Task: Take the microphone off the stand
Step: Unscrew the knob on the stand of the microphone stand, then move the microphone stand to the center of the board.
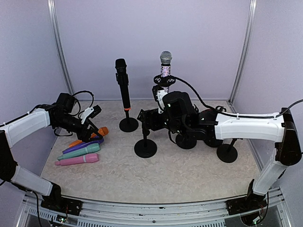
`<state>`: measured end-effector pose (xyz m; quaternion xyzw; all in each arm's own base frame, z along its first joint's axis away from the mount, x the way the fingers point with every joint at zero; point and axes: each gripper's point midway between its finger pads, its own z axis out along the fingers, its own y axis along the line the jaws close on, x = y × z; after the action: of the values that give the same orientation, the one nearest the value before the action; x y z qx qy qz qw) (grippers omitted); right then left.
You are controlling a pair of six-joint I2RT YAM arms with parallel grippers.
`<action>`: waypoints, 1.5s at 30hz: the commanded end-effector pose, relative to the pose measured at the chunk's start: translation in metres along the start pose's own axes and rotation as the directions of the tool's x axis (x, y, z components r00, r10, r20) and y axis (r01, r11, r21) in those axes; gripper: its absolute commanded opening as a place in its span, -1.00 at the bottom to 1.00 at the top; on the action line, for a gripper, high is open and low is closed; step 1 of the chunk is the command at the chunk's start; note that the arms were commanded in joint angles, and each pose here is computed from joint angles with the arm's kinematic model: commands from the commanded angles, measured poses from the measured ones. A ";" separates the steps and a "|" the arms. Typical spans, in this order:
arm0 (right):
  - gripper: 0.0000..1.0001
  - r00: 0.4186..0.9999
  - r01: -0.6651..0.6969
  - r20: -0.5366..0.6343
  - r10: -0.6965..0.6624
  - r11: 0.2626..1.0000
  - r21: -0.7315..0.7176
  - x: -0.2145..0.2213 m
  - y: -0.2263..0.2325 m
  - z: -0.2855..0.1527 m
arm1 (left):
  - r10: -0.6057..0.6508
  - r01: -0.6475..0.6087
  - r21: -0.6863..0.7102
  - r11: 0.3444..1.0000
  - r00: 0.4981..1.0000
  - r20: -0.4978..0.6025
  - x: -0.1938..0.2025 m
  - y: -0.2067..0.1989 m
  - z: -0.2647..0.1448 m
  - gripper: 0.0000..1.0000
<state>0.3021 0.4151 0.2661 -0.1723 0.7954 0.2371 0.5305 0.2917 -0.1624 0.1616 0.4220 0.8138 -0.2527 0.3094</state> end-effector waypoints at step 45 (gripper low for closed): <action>-0.29 0.887 0.346 -0.439 -0.144 0.836 0.425 0.033 -0.189 -0.020 | 0.022 -0.022 0.013 1.000 1.000 0.015 -0.011 -0.003 -0.008 0.40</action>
<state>0.3789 0.2875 0.2116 -0.1865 0.8796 -0.0291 0.4367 0.2911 -0.1624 0.1670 0.4244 0.8133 -0.2528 0.3075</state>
